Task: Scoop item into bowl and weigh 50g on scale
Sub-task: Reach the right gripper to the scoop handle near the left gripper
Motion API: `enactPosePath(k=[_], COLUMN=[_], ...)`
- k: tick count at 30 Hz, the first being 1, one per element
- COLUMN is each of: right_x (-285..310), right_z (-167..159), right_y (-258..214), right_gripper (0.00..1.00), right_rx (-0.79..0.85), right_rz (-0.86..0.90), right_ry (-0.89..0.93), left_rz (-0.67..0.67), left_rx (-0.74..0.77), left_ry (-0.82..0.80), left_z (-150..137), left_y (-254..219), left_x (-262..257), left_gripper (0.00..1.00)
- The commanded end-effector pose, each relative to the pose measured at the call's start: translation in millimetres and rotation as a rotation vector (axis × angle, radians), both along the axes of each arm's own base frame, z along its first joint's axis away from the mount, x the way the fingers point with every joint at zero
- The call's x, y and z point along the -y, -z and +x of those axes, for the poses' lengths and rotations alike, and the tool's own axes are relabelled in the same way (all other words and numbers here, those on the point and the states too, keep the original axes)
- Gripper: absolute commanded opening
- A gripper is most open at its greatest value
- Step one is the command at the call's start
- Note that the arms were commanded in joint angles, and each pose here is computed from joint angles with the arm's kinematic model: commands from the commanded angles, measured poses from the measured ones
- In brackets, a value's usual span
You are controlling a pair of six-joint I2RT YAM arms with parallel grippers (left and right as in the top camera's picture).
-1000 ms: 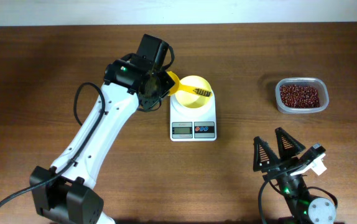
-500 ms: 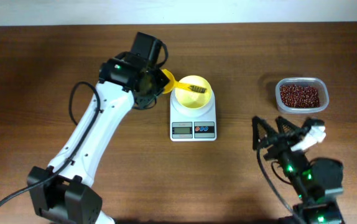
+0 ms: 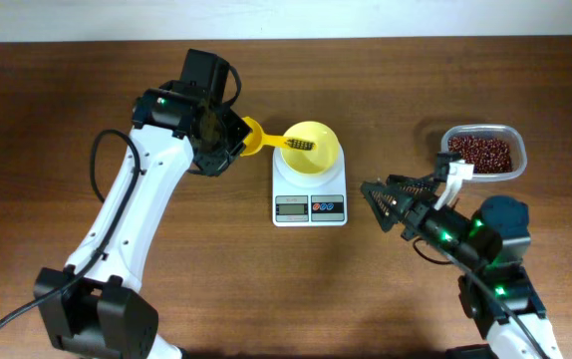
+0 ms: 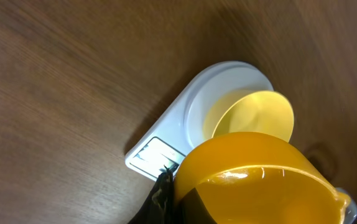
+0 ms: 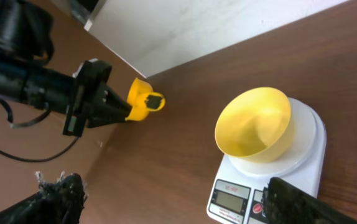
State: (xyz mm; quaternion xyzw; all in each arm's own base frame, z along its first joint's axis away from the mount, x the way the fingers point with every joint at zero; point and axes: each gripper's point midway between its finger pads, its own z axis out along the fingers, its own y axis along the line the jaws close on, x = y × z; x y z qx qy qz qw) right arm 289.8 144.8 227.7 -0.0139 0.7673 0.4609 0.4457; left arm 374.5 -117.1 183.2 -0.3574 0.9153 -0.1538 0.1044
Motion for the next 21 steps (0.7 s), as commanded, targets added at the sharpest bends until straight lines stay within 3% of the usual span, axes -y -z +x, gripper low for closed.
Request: enactPosePath(k=[1,5,8,12,21], right_x=[-14.8,-28.6,-40.7,-68.2,-83.2], right_z=[-0.9,-2.7,-4.6,-13.6,-2.5], right_y=[-8.1,-1.7,4.8,-2.0,-2.4], right_gripper=[0.89,0.80,0.79,0.79,0.73], right_rx=[-0.018,-0.049,-0.071,-0.009,0.023], right_rz=[0.073,0.120,0.135,0.137,0.117], right_ry=[-0.108,-0.227,-0.287,-0.371,-0.267], left_rz=[-0.036,-0.035,-0.047,-0.049,-0.053], left_rx=[0.030,0.060,0.084,0.087,0.104], left_ry=[0.173,0.314,0.414,0.425,0.483], left_z=[-1.4,-3.6,-6.0,-6.9,-12.4], left_y=[-6.2,-7.8,-9.5,-9.8,-11.4], left_x=[14.4,20.9,27.6,32.2,54.6], left_gripper=[0.00,0.00,0.00,0.00,0.00])
